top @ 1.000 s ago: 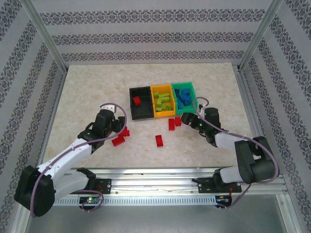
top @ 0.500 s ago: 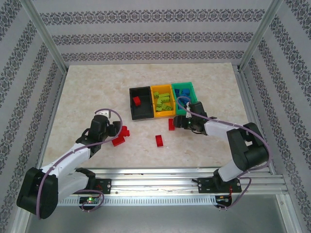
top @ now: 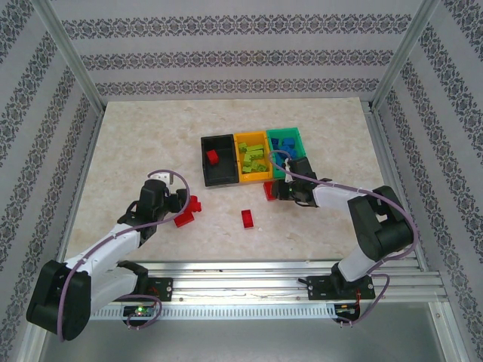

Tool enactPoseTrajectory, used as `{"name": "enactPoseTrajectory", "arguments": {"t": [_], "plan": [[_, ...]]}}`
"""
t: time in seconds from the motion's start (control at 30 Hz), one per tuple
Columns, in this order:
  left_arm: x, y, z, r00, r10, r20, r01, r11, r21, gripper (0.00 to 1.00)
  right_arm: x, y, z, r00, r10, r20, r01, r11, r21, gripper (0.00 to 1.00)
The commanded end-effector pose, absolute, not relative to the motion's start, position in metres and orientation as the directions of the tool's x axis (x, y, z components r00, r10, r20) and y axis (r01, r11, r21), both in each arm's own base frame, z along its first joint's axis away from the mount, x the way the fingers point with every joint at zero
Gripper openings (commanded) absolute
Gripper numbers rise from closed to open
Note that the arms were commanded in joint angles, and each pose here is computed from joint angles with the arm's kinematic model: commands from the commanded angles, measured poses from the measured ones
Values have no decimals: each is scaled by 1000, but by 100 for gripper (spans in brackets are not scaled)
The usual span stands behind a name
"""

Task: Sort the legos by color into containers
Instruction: Pick up the legos from the center of the table, then place the legos into the container.

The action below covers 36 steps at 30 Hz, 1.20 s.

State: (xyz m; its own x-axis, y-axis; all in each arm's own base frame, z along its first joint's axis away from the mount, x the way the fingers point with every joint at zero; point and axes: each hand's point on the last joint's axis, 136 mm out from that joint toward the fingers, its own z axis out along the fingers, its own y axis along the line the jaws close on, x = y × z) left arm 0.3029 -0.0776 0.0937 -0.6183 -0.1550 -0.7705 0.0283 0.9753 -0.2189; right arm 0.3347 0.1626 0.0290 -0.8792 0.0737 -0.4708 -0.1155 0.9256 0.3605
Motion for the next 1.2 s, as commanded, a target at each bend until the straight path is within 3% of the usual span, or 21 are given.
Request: {"name": "enactPoseTrajectory", "arguments": {"t": [0.0,0.33,0.53,0.87,1.17], "plan": [[307,-76,103,-584,-179,-792,30,970,-241,67,327,163,41,-872,43,-487,-143,930,338,22],[308,-78,98,-588,-201,-783,22,964,-264,67,299,160,93,-816,24,-578,-189,933,306,22],[308,-76,98,-584,-205,-785,15,965,-263,67,297,187,128,-788,3,-616,-264,902,342,22],[307,-70,99,-581,-203,-788,-5,969,-246,67,328,277,148,-780,-76,-621,-404,820,406,23],[308,-68,98,-582,-207,-786,-14,969,-245,67,377,319,141,-766,-119,-631,-419,838,351,24]]}}
